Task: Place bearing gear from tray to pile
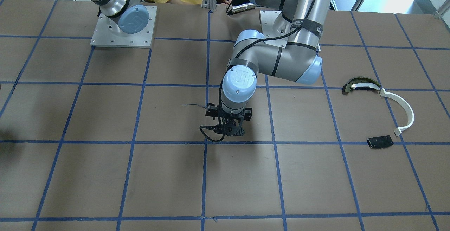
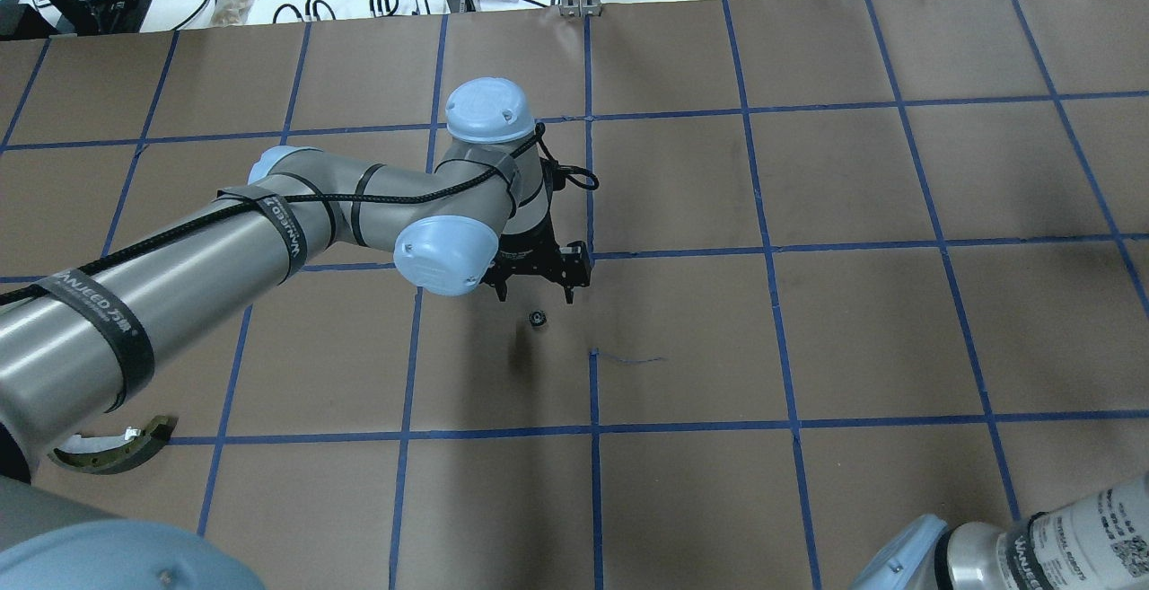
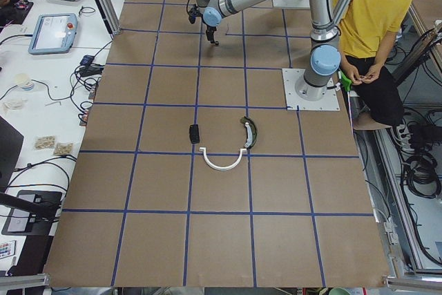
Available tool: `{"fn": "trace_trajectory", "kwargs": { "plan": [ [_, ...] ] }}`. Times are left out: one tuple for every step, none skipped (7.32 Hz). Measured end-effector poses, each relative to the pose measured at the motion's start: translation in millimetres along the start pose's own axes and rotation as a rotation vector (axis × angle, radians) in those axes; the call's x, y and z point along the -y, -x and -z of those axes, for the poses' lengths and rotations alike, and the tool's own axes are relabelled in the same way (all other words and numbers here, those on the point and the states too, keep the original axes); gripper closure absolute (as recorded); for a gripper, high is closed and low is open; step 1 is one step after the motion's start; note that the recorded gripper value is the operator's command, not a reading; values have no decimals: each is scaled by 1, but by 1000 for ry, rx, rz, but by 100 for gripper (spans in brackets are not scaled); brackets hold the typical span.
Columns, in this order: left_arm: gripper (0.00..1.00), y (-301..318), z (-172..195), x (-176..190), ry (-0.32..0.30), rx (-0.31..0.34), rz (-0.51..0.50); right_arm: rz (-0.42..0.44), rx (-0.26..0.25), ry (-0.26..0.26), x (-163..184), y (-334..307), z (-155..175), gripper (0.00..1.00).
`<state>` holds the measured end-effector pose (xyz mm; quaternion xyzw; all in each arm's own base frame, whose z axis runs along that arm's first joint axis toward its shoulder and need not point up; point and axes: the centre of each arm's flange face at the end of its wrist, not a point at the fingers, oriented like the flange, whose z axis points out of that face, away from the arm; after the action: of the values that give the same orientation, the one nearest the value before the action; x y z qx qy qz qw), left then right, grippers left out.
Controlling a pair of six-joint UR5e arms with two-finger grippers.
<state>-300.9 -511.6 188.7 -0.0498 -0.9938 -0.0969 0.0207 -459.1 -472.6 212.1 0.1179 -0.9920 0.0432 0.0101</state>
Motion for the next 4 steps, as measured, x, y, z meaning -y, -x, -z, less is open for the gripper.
{"fn": "trace_trajectory", "kwargs": {
  "plan": [
    [5,-1,-8,1,12,3,-3,0,15,6,-13,-10,-17,11],
    [8,-1,-12,2,19,5,-7,-4,24,8,-18,-13,-25,12],
    [19,-2,-13,2,22,6,-8,-7,30,7,-20,-14,-28,13],
    [32,-2,-14,2,24,8,-6,-13,33,6,-20,-13,-28,19]
  ]
}}
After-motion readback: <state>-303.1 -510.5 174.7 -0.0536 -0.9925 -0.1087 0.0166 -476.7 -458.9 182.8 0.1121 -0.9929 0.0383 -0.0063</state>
